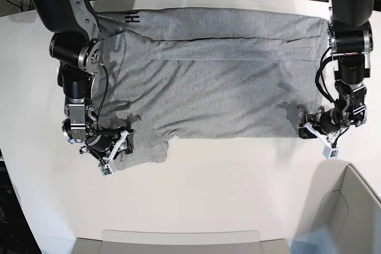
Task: Fold the T-shirt properly
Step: 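Move the left gripper to the hem corner and grasp it, then fold the hem edge up over the folded shoulder with both grippers, then lower the folded hem onto the shirt and release with the left gripper, then regrasp the shirt end with the left gripper and pull it straight, then lift the shirt end with the left gripper and fold it toward the right gripper, then press the folded end down with the left gripper and withdraw the right gripper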
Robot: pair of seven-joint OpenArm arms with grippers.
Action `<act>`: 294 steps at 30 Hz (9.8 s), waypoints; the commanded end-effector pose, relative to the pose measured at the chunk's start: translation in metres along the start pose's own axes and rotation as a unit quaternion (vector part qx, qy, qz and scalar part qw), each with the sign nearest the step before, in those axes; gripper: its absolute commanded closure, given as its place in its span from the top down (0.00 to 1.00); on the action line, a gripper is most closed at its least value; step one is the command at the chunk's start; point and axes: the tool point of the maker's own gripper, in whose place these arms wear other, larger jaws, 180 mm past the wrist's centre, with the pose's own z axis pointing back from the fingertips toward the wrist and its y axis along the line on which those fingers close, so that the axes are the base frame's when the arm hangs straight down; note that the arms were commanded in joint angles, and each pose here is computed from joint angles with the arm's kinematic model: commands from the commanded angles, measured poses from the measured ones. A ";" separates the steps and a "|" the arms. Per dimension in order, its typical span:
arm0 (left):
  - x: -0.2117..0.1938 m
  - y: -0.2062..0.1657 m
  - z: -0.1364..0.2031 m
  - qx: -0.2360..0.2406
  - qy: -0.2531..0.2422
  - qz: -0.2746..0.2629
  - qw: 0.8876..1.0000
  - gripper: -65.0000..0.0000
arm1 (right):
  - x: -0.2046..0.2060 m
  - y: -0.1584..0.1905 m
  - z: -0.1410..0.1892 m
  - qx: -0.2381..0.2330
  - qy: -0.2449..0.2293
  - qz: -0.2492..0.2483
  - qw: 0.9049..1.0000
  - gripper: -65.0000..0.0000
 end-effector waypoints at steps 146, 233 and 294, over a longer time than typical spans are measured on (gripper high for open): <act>-0.177 0.005 0.161 0.093 0.131 -0.037 0.986 0.58 | -0.129 0.074 0.225 -0.118 0.075 0.098 0.985 0.38; -0.116 -0.131 0.159 0.010 0.056 -0.199 0.978 0.00 | -0.064 0.089 0.220 -0.096 -0.047 0.054 0.993 0.38; -0.097 -0.224 0.134 -0.089 0.012 -0.156 0.984 0.00 | -0.068 0.088 0.212 -0.090 -0.041 0.047 0.994 0.38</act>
